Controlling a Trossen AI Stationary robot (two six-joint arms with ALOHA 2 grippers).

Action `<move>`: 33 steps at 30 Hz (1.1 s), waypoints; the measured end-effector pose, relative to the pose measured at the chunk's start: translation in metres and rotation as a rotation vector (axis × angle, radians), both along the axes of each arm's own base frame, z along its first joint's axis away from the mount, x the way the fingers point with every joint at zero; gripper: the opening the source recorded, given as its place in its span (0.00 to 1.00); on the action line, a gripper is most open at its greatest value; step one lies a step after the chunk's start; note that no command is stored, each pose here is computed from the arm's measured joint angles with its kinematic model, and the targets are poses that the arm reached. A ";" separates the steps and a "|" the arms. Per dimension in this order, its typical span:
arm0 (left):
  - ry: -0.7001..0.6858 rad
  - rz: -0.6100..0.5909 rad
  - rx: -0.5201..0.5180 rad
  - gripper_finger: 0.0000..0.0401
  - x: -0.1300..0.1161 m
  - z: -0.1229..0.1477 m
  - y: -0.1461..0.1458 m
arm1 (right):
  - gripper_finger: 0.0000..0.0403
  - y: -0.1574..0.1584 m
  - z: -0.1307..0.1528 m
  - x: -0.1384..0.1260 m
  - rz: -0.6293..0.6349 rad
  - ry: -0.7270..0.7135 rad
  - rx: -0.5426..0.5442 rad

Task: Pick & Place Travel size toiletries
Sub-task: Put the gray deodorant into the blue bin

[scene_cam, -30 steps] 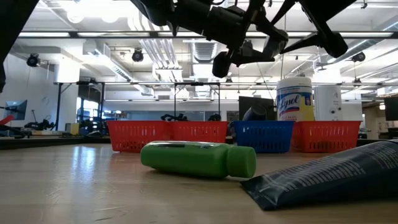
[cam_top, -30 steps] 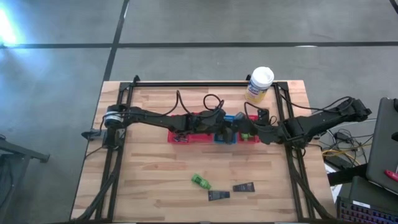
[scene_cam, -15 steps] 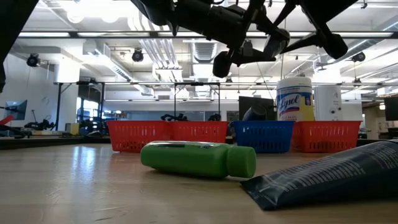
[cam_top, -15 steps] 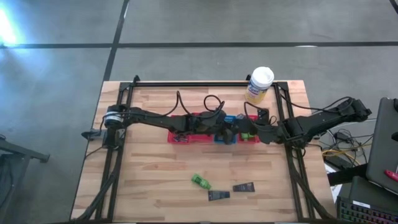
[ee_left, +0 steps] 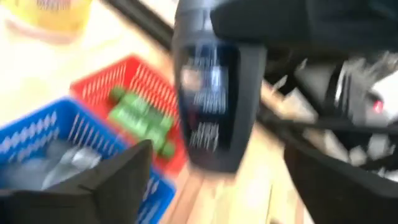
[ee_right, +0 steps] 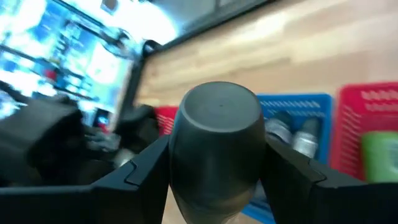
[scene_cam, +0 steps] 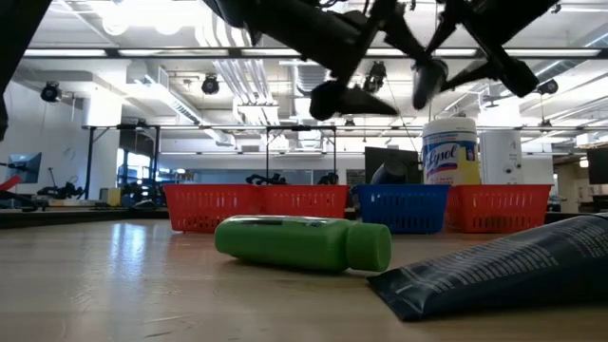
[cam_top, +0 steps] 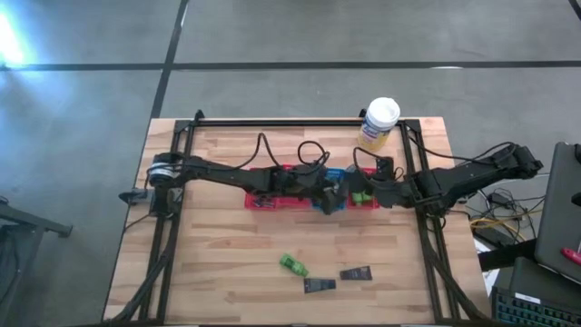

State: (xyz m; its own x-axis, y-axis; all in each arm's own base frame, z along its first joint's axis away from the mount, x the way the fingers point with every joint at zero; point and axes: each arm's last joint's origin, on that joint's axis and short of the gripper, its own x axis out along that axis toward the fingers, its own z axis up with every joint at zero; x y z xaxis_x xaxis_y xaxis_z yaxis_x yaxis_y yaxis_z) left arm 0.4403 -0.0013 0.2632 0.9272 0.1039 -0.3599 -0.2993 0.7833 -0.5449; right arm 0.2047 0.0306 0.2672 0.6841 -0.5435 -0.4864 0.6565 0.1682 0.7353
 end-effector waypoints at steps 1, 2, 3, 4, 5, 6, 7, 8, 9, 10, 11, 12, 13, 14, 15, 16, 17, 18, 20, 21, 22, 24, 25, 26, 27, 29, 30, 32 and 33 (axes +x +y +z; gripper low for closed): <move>0.047 -0.010 0.007 0.95 -0.005 0.001 0.000 | 0.49 -0.002 -0.002 -0.001 0.002 0.022 0.013; 0.107 -0.018 0.023 0.96 -0.010 0.001 0.000 | 0.49 -0.004 -0.004 -0.001 0.011 0.042 0.029; 0.154 -0.032 0.047 0.95 -0.015 0.002 -0.002 | 0.49 -0.006 -0.006 -0.001 0.023 0.059 0.046; 0.181 -0.045 0.073 0.93 -0.021 0.004 -0.004 | 0.49 -0.009 -0.009 0.000 0.031 0.079 0.057; 0.207 -0.055 0.096 0.91 -0.027 0.005 -0.007 | 0.49 -0.011 -0.011 0.002 0.043 0.098 0.071; 0.227 -0.064 0.120 0.89 -0.035 0.007 -0.010 | 0.49 -0.015 -0.013 0.005 0.055 0.121 0.083; 0.230 -0.069 0.136 0.87 -0.041 0.010 -0.012 | 0.49 -0.020 -0.016 0.007 0.068 0.148 0.100; 0.224 -0.066 0.147 0.86 -0.048 0.013 -0.012 | 0.49 -0.026 -0.020 0.011 0.082 0.174 0.123; 0.222 -0.062 0.152 0.85 -0.056 0.016 -0.013 | 0.49 -0.032 -0.024 0.015 0.097 0.195 0.151; 0.227 -0.058 0.154 0.84 -0.064 0.017 -0.012 | 0.49 -0.039 -0.028 0.018 0.115 0.224 0.181; 0.225 -0.047 0.157 0.83 -0.071 0.018 -0.010 | 0.49 -0.046 -0.033 0.020 0.136 0.258 0.210; 0.224 -0.034 0.156 0.83 -0.079 0.018 -0.006 | 0.49 -0.052 -0.038 0.023 0.154 0.282 0.233; 0.232 -0.025 0.152 0.83 -0.086 0.016 -0.004 | 0.49 -0.058 -0.041 0.026 0.171 0.292 0.253; 0.241 -0.014 0.146 0.83 -0.093 0.013 -0.001 | 0.51 -0.063 -0.044 0.028 0.183 0.299 0.271; 0.238 -0.004 0.139 0.83 -0.100 0.012 0.001 | 0.52 -0.068 -0.046 0.029 0.192 0.304 0.289; 0.236 0.006 0.129 0.83 -0.107 0.010 0.003 | 0.53 -0.071 -0.049 0.031 0.203 0.308 0.308; 0.231 0.014 0.121 0.83 -0.114 0.008 0.004 | 0.54 -0.074 -0.051 0.032 0.211 0.308 0.322; 0.223 0.024 0.110 0.83 -0.119 0.007 0.006 | 0.54 -0.077 -0.052 0.033 0.213 0.307 0.333; 0.193 0.040 0.090 0.83 -0.129 0.003 0.007 | 0.54 -0.079 -0.055 0.034 0.214 0.314 0.361; 0.183 0.045 0.085 0.83 -0.134 0.001 0.008 | 0.54 -0.080 -0.055 0.035 0.211 0.306 0.376; 0.171 0.047 0.082 0.83 -0.138 -0.001 0.008 | 0.53 -0.080 -0.056 0.036 0.210 0.306 0.392; 0.143 0.054 0.081 0.83 -0.144 -0.003 0.009 | 0.52 -0.080 -0.058 0.037 0.210 0.297 0.421; 0.136 0.058 0.081 0.83 -0.146 -0.004 0.010 | 0.53 -0.080 -0.058 0.039 0.212 0.284 0.430; 0.136 0.062 0.082 0.83 -0.148 -0.006 0.011 | 0.53 -0.080 -0.059 0.041 0.217 0.275 0.440; 0.136 0.062 0.088 0.83 -0.149 -0.007 0.012 | 0.54 -0.080 -0.059 0.042 0.222 0.266 0.455; 0.156 0.046 0.110 0.83 -0.152 -0.013 0.013 | 0.58 -0.080 -0.061 0.045 0.220 0.254 0.465; 0.164 0.029 0.126 0.83 -0.152 -0.014 0.014 | 0.60 -0.080 -0.062 0.046 0.218 0.254 0.468; 0.170 -0.028 0.152 0.83 -0.152 -0.015 0.014 | 0.64 -0.080 -0.063 0.046 0.207 0.253 0.478; 0.171 -0.065 0.161 0.83 -0.152 -0.015 0.013 | 0.67 -0.080 -0.063 0.046 0.206 0.254 0.480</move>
State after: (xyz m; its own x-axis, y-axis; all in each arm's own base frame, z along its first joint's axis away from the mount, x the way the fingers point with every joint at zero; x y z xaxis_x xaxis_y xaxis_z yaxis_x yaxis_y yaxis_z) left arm 0.2880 0.0121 0.2483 0.8608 0.1147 -0.4958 -0.3227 0.8764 -0.3575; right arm 0.2507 -0.0498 0.2039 0.5821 -0.0898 -0.8082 0.8113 -0.0019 0.5846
